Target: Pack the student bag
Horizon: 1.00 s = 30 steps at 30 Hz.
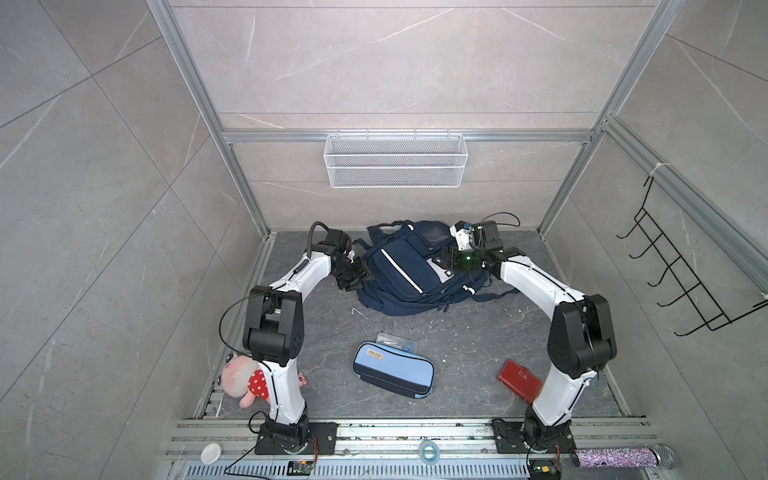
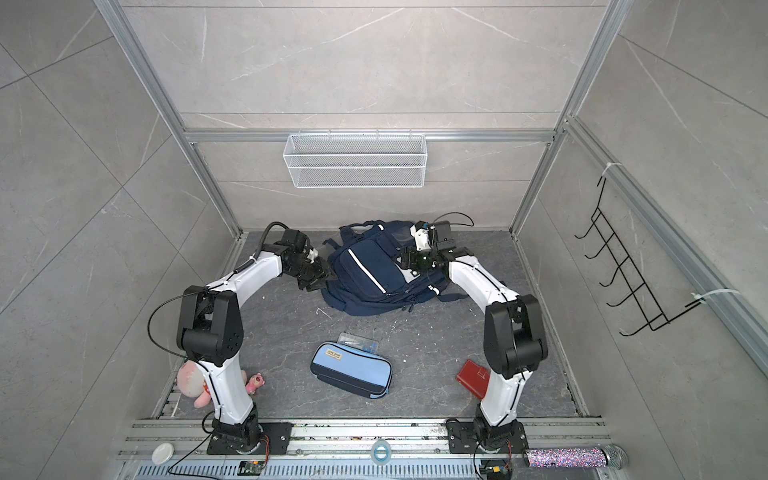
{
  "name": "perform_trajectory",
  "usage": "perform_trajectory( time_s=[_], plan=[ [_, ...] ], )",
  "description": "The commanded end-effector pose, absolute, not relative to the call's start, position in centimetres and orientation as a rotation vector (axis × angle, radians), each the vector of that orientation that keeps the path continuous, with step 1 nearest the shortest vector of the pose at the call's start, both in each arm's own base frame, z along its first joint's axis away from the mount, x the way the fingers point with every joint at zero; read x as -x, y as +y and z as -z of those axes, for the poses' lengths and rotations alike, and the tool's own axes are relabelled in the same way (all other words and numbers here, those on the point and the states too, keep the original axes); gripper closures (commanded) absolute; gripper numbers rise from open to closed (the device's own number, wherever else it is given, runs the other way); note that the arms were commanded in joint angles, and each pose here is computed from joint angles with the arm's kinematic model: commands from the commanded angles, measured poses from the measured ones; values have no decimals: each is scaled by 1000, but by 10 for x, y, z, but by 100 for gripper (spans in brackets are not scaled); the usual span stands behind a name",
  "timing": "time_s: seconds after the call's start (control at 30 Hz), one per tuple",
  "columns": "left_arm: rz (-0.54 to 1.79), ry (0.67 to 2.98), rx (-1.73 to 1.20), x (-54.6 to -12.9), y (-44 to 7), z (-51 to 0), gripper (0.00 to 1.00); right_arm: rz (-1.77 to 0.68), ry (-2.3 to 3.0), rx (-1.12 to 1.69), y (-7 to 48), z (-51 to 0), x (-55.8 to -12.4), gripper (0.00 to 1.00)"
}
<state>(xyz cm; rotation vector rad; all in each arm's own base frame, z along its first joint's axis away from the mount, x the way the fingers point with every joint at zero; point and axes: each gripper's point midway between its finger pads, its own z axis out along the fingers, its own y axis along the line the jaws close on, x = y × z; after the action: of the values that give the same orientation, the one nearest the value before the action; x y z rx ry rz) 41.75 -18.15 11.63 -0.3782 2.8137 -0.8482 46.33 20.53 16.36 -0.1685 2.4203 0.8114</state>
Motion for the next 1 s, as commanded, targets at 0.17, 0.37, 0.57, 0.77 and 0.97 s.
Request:
perform_trajectory(
  time_s=[0.17, 0.37, 0.57, 0.77, 0.97],
  plan=[
    [853, 2824, 356, -406, -186, -130, 42, -861, 2653, 89, 199, -118, -436, 38],
    [972, 2870, 254, -404, -204, -111, 48, -685, 2834, 47, 180, -78, -438, 38],
    [1028, 2921, 162, -385, -208, -90, 54, -600, 2933, -39, 171, -59, -442, 42],
    [1030, 2986, 154, -369, -206, -57, 67, -541, 2999, -133, 157, -44, -433, 44],
    [1036, 3003, 154, -364, -205, -45, 72, -573, 3015, -106, 159, -37, -428, 39]
  ],
)
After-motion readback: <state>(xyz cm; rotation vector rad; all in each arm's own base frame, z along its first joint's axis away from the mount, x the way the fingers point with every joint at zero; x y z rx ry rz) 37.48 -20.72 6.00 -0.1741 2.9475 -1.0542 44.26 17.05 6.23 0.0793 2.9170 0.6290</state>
